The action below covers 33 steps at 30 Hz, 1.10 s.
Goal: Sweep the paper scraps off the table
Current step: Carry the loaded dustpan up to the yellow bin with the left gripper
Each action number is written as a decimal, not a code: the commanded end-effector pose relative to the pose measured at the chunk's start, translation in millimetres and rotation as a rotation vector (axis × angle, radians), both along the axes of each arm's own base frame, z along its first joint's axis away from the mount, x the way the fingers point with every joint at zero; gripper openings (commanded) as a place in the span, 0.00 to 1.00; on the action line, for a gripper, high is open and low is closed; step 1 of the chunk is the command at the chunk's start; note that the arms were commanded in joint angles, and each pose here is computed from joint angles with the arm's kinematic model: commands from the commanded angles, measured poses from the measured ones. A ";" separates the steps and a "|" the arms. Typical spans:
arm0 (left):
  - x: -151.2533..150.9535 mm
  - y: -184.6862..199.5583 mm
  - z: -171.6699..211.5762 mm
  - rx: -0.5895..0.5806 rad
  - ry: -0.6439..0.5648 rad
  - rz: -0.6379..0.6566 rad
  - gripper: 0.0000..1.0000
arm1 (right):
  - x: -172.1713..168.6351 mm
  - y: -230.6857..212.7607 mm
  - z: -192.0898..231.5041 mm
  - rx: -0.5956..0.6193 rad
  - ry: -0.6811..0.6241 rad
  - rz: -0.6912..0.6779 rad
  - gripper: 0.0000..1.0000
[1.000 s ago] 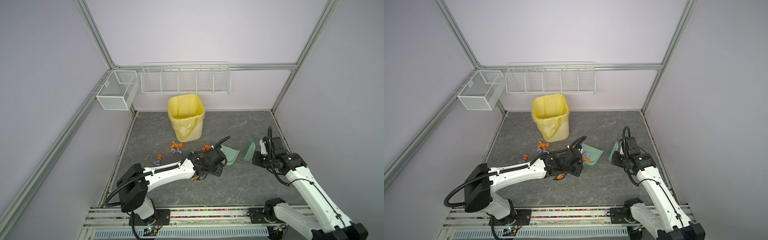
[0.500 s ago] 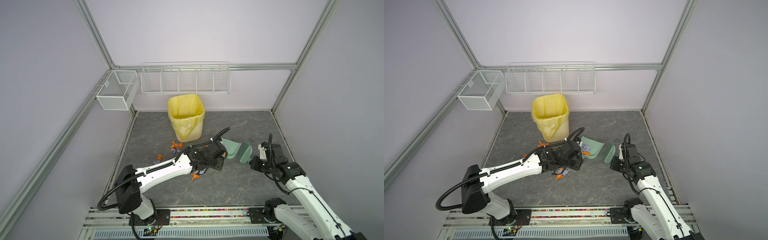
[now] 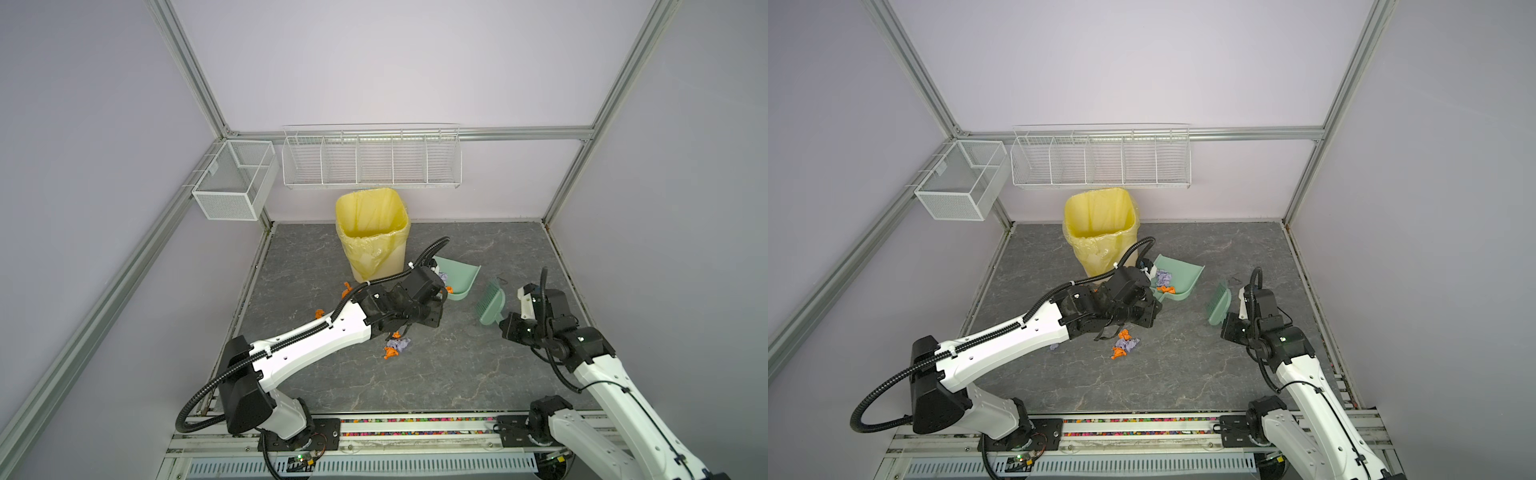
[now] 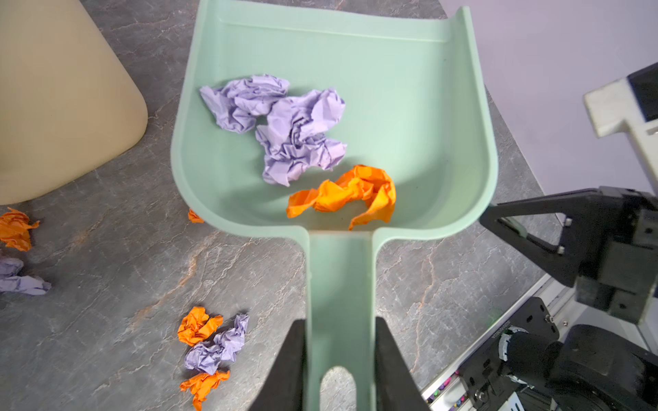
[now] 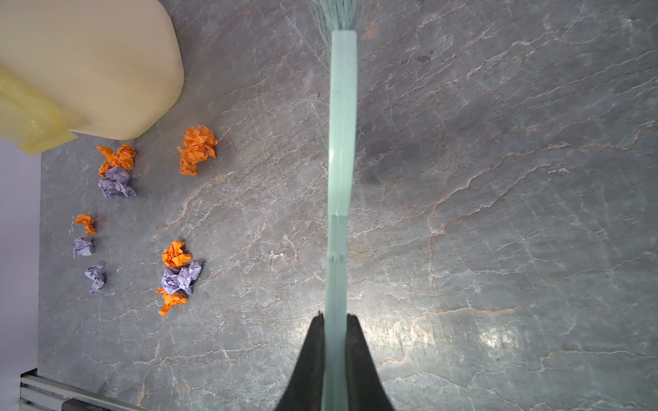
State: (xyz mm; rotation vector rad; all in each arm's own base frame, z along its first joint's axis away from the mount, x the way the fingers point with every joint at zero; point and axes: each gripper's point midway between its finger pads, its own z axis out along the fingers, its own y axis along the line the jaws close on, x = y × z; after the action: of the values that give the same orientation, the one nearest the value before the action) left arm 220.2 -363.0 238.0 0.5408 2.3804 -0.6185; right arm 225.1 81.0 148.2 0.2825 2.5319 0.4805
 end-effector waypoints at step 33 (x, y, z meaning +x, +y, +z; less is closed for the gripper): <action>84.0 56.6 125.8 -0.220 -0.086 0.127 0.00 | -6.1 5.1 -2.2 -0.034 -0.019 0.050 0.07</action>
State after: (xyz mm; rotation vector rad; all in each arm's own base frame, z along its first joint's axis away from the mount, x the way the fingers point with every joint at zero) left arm 305.0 -309.7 351.9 0.3032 2.2228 -0.7248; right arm 221.6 86.9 149.0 0.2212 2.5298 0.4725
